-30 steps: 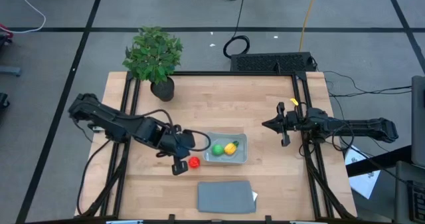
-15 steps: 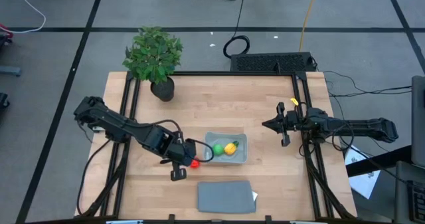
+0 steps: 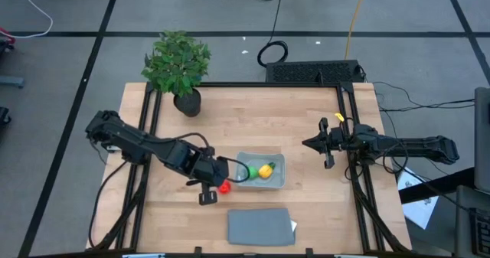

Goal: Pick and placing Produce into tupperware
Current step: Put the red tomato into the gray bin

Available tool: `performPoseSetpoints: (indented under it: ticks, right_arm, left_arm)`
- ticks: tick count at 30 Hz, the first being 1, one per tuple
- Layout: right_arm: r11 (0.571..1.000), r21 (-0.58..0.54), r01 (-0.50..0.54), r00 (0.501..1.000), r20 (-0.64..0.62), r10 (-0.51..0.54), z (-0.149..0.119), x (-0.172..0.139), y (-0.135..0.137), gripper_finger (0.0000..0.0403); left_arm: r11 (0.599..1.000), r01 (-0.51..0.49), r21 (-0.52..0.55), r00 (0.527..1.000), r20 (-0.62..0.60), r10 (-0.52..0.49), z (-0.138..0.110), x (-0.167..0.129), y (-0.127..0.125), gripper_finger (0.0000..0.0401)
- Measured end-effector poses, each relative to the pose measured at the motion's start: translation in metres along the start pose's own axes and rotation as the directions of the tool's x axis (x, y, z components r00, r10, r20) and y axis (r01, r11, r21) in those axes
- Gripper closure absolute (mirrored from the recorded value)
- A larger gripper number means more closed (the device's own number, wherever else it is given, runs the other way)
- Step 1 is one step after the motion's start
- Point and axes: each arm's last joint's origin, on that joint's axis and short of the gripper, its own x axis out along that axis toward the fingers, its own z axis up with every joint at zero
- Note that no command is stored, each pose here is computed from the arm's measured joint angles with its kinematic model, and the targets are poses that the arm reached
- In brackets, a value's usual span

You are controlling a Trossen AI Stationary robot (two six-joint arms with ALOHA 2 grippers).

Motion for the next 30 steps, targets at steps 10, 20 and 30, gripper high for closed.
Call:
performPoseSetpoints:
  ticks: [10,20,30]
  right_arm:
    - [1.000,0.000,0.000,1.000,0.000,0.000,0.0000,0.0000,0.0000,0.0403]
    - [1.000,0.000,0.000,1.000,0.000,0.000,0.0000,0.0000,0.0000,0.0403]
    - [1.000,-0.001,0.000,1.000,0.000,0.000,0.0000,0.0000,0.0000,0.0403]
  left_arm:
    - [0.999,0.030,0.022,0.999,0.022,-0.031,0.0079,-0.0080,0.0035,0.0387]
    - [0.999,0.037,0.006,0.999,0.018,-0.037,0.0079,-0.0080,0.0035,0.0384]
    - [0.997,0.078,-0.009,0.997,-0.002,-0.078,0.0073,-0.0080,0.0023,0.0284]
